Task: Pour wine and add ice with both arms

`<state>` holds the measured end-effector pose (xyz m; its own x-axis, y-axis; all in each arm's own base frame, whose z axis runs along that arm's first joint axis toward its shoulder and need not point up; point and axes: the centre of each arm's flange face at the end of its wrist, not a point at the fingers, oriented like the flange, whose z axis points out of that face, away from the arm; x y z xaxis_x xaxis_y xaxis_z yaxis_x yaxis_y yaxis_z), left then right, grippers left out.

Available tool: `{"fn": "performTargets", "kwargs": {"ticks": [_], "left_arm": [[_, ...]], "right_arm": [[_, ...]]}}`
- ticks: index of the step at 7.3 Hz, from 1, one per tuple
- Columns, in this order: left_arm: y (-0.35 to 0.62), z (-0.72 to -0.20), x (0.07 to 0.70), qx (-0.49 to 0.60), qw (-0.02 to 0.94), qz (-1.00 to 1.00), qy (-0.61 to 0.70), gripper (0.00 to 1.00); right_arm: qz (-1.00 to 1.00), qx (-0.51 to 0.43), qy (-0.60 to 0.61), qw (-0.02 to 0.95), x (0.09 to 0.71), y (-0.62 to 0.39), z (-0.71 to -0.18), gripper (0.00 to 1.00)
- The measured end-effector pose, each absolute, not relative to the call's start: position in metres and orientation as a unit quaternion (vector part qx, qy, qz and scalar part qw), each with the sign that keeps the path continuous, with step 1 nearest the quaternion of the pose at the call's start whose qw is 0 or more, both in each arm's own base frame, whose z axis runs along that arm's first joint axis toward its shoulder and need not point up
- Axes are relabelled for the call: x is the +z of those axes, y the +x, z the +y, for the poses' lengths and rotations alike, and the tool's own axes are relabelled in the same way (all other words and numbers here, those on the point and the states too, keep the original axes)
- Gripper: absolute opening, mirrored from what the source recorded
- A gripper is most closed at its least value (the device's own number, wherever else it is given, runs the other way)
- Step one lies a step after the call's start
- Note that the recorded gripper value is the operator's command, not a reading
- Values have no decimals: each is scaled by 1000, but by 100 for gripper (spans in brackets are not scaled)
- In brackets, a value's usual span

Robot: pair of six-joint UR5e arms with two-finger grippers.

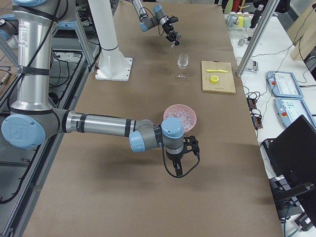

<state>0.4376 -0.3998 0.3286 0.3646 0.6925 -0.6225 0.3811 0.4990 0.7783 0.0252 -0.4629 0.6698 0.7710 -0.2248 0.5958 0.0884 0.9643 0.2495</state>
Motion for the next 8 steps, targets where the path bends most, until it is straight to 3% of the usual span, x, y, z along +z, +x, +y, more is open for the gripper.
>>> {"fn": "performTargets", "kwargs": {"ticks": [8], "left_arm": [[502, -396, 170, 232, 681, 537, 440, 0]], "right_arm": [[-339, -66, 100, 933, 664, 24, -462, 100]]}}
